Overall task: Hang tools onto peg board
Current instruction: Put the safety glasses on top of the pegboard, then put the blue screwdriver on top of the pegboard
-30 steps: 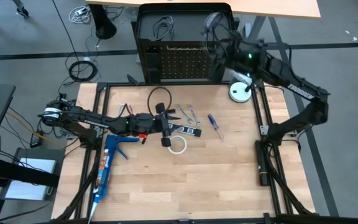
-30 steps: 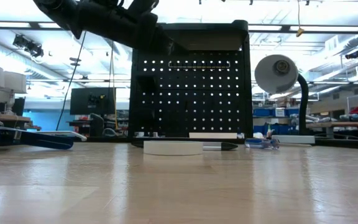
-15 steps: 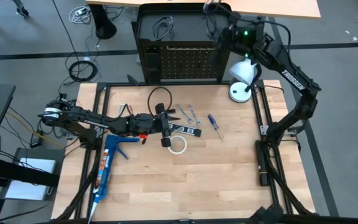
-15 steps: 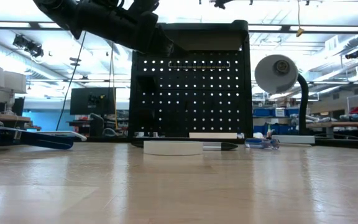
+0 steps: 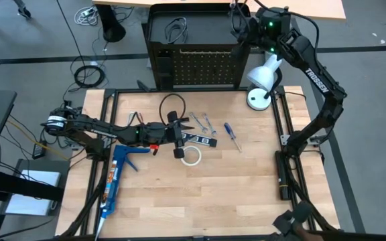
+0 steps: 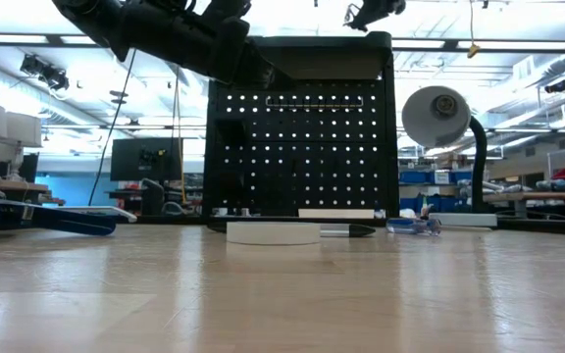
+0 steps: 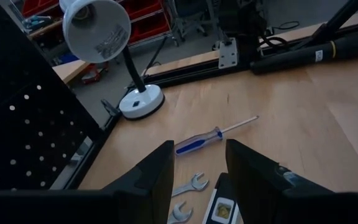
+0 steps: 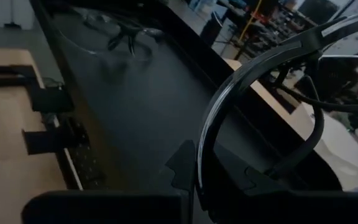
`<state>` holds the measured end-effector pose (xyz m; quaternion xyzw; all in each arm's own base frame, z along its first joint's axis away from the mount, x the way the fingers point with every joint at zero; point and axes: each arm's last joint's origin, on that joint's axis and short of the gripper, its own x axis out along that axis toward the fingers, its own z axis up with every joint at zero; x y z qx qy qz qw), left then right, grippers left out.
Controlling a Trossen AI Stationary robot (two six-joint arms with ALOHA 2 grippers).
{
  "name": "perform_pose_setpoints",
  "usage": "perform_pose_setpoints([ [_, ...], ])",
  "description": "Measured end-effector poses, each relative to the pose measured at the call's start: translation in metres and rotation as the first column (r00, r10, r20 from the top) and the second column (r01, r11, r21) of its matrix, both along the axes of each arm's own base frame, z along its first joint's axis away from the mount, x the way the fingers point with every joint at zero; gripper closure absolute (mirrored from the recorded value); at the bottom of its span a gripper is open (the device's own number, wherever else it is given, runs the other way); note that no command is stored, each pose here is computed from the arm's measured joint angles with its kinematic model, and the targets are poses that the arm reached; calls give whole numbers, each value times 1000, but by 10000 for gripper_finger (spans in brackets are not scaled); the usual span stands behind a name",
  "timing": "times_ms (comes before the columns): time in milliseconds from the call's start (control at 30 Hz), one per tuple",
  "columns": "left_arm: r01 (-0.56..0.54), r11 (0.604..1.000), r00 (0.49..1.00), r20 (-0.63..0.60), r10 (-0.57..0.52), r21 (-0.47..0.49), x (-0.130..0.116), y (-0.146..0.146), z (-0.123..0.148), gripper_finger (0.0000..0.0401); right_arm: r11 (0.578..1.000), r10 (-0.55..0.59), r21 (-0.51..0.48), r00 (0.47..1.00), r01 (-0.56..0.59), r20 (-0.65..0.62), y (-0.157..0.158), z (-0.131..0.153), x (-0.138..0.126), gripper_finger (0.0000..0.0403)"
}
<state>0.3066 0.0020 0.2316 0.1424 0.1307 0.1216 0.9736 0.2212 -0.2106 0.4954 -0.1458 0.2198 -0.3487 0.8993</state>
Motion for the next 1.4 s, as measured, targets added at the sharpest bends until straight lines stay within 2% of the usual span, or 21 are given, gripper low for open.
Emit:
perform_pose_setpoints([
  [133, 0, 1000, 1000, 0, 0, 0, 0, 0, 0, 249, 1000, -10, 21, 1000, 10, -1, -1, -1, -1, 351],
  [500, 0, 1000, 1000, -3, 0, 0, 0, 0, 0, 249, 998, -65, -1, 996, 65, -56, -2, -4, -3, 278],
  [767, 0, 1000, 1000, -4, 0, 0, 0, 0, 0, 249, 997, -49, -63, 998, 47, -32, 14, 7, -1, 268],
  [933, 0, 1000, 1000, -14, 0, 0, 0, 0, -1, 249, 997, 34, -69, 999, -35, -20, 48, 18, -5, 266],
  [1100, -24, 1000, 999, -47, 25, 7, -1, 1, -4, 249, 982, 188, 47, 978, -184, -86, 102, 14, -13, 268],
  [1233, -68, 997, 996, -59, 69, 21, -2, 2, -5, 249, 967, 230, 144, 963, -209, -142, 141, -8, -15, 269],
  [1400, -82, 996, 995, -50, 83, 25, -2, 2, -5, 249, 940, 299, 204, 948, -273, -110, 183, -54, -19, 270],
])
